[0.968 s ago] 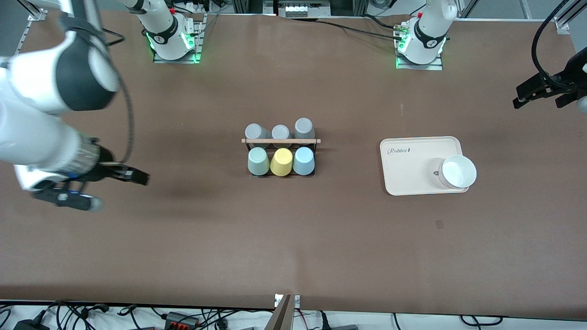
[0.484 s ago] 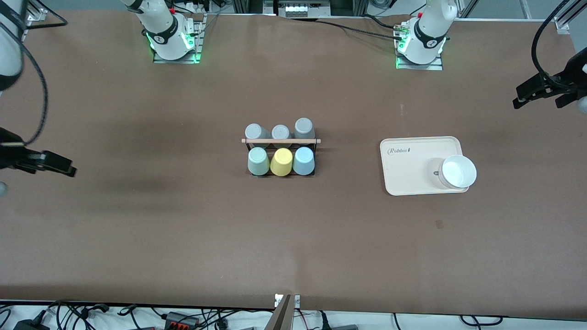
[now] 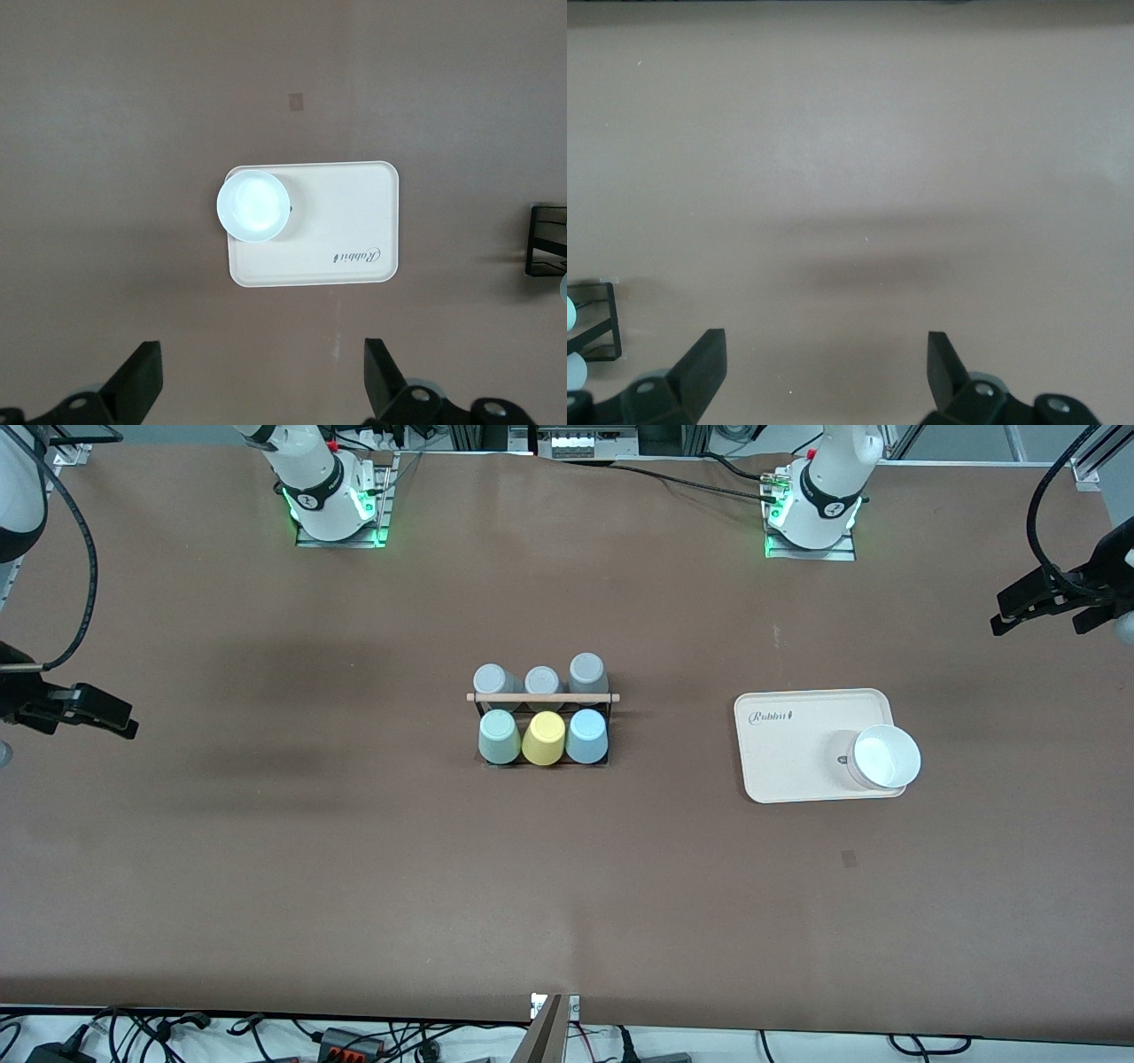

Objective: Hang scattered cups on rack with three cups

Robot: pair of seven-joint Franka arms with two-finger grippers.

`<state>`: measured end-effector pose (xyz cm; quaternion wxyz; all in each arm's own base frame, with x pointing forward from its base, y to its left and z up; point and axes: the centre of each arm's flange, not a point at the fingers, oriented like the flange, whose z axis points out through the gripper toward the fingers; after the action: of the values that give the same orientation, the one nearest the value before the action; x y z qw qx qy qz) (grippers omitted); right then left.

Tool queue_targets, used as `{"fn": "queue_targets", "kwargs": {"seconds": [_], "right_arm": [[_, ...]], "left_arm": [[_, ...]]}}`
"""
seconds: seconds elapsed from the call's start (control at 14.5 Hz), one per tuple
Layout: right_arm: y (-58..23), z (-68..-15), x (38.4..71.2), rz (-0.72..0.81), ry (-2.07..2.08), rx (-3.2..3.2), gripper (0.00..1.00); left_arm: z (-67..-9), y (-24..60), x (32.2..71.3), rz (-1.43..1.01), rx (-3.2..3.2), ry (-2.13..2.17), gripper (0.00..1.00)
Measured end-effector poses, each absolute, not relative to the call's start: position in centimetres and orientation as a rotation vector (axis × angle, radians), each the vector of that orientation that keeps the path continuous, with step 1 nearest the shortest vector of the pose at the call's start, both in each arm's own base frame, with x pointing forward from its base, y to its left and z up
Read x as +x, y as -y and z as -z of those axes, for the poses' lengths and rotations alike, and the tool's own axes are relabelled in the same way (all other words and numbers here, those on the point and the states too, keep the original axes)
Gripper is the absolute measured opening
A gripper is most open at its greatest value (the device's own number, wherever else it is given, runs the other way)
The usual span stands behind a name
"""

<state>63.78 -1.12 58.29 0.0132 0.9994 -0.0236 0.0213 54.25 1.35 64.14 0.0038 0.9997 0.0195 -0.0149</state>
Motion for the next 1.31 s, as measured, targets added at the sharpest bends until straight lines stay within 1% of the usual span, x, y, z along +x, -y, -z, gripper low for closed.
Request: {"fn": "queue_targets", "kwargs": {"seconds": [0.28,0.48,0.83,1.31], "right_arm": [[1.2,-56.8,59.7,-0.063,0.072,3.117,1.00],[1.2,-57.0,57.1,-0.045,0.072,3.119,1.00],[1.0,-57.5,56.6,-0.058,0.067,3.119,1.00],[0.8,-58.0,55.9,-0.024,-0.006,3.120,1.00]], "left_arm": [[-64.1,-1.4,54.3,0.049,3.133,-0.061,1.00],[-64.0,-1.4,54.3,0.051,3.133,-0.061,1.00],[-63.9,-1.4,54.4,0.053,3.133,-0.061,1.00],[-63.9,-1.4,54.4,0.053,3.133,-0.061,1.00]]}}
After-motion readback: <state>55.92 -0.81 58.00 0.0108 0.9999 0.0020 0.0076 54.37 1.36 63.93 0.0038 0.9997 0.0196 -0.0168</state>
